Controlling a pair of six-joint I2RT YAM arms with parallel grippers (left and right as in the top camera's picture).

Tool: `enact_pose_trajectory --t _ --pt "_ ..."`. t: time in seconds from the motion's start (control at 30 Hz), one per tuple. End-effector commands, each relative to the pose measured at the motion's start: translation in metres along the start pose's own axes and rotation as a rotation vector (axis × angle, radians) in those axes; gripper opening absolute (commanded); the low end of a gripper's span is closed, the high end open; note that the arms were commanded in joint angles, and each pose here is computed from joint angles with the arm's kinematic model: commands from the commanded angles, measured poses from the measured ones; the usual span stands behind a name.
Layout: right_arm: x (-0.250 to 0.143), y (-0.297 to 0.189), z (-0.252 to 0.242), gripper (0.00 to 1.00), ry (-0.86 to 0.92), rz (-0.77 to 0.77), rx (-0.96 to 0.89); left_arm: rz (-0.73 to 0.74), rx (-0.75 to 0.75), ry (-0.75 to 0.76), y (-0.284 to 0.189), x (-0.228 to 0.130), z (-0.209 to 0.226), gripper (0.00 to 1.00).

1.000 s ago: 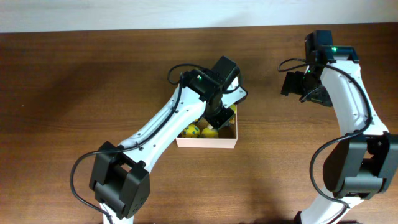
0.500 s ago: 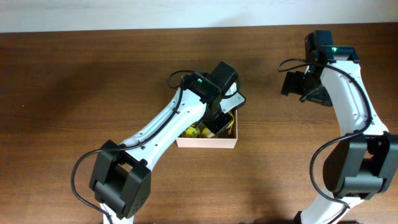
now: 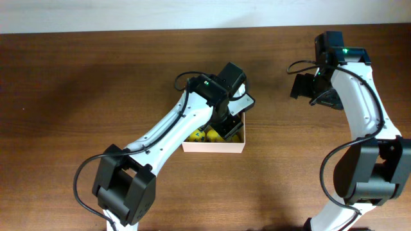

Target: Pack container

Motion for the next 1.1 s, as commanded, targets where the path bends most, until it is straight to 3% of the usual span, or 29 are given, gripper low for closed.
enact_pose_trajectory --t 0.0,0.1,0.2,0.33,0.37,0.63,1.07 --pt "0.001 0.002 -0.003 0.99 0.011 0.0 -0.011 -0.013 0.06 -0.095 -0.011 0.0 0.021 0.61" --pt "0.001 0.002 -0.003 0.99 0.011 0.0 -0.011 -0.041 0.15 -0.174 -0.037 -0.004 0.046 0.61" --pt "0.001 0.002 -0.003 0.99 0.011 0.0 -0.011 -0.075 0.318 -0.294 -0.085 -0.026 0.088 0.69" --pt "0.001 0.002 -0.003 0.98 0.011 0.0 -0.011 -0.069 0.449 -0.413 -0.125 -0.065 0.127 0.92" --pt "0.001 0.002 -0.003 0.99 0.011 0.0 -0.011 -0.061 0.467 -0.444 -0.132 -0.076 0.135 0.94" --pt "0.001 0.002 -0.003 0.99 0.011 0.0 -0.011 -0.037 0.498 -0.603 -0.15 -0.129 0.178 0.96" --pt "0.001 0.002 -0.003 0.99 0.011 0.0 -0.011 -0.042 0.508 -0.624 -0.153 -0.135 0.184 0.99"
Point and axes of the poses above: each gripper's point midway between its finger pads, its own y axis out along the fingers, its own z axis along the line the jaws close on, x = y × z, the point moved 3 cm from there along -y, back along the fingers, and after that the axes turned 8 degrees about y, right-handed, at the moved point
